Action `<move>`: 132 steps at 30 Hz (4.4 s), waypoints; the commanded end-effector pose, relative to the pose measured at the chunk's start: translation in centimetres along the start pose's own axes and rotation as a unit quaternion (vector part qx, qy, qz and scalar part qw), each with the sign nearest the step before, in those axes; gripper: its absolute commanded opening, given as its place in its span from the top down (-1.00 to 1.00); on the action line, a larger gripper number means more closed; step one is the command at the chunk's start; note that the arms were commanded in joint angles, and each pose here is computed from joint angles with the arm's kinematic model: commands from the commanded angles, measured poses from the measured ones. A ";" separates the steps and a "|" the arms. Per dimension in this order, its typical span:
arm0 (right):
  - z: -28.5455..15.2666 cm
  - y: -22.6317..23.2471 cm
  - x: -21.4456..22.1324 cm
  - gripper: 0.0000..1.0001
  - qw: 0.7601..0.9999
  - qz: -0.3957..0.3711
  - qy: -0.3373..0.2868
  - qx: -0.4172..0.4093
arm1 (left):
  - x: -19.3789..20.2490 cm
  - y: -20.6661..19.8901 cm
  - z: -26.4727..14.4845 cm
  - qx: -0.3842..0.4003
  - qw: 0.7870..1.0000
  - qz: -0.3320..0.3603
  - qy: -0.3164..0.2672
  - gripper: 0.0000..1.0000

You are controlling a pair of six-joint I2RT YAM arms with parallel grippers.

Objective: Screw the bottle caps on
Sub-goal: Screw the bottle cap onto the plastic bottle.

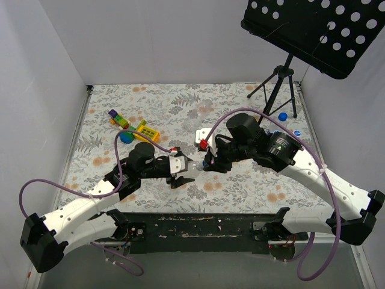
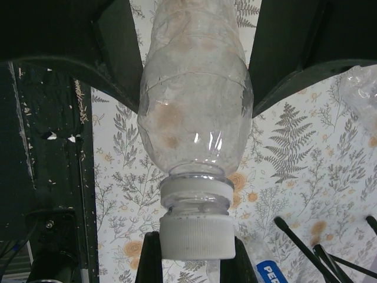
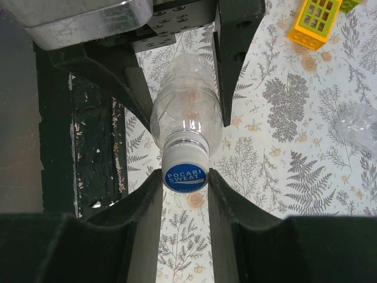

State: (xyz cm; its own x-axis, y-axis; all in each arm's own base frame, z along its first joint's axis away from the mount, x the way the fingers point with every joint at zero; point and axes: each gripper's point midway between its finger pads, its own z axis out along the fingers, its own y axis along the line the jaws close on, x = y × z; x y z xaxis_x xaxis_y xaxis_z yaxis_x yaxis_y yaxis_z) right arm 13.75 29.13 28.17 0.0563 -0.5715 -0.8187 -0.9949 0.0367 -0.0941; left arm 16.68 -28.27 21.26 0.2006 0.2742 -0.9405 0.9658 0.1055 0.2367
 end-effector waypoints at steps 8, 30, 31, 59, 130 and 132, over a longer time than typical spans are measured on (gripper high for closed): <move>0.2 1.9 1.1 0.62 0.997 -0.023 0.038 -0.058 | -4.1 -1.4 -0.1 0.054 0.996 0.016 -0.065 0.32; 2.2 -0.8 1.7 0.74 0.990 0.102 0.091 0.021 | -4.3 1.3 0.9 -0.065 0.993 0.026 -0.097 0.48; 2.1 -0.8 1.7 0.75 0.990 0.106 0.093 0.020 | -4.1 1.2 1.0 -0.067 0.993 0.030 -0.094 0.49; 2.6 -3.1 1.4 0.79 0.934 0.295 0.164 0.117 | -2.3 2.9 1.6 -0.147 0.988 0.046 -0.034 0.76; -2.3 -8.3 -7.2 -0.66 0.896 0.408 -0.059 0.163 | -1.2 11.0 -2.2 -0.372 0.918 -0.113 -0.072 1.00; -3.6 -8.0 -7.7 -0.71 0.911 0.372 -0.070 0.161 | -1.6 11.1 -2.1 -0.342 0.927 -0.130 -0.085 1.00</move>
State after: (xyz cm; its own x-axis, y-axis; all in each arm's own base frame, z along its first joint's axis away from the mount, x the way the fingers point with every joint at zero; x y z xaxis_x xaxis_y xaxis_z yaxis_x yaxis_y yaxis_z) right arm 22.15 32.49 32.26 -0.7235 -0.1727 -0.6684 -0.5729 0.6904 0.4417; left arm 26.77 -25.03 22.70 0.0778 0.1499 -0.9856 0.5910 0.7893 0.1667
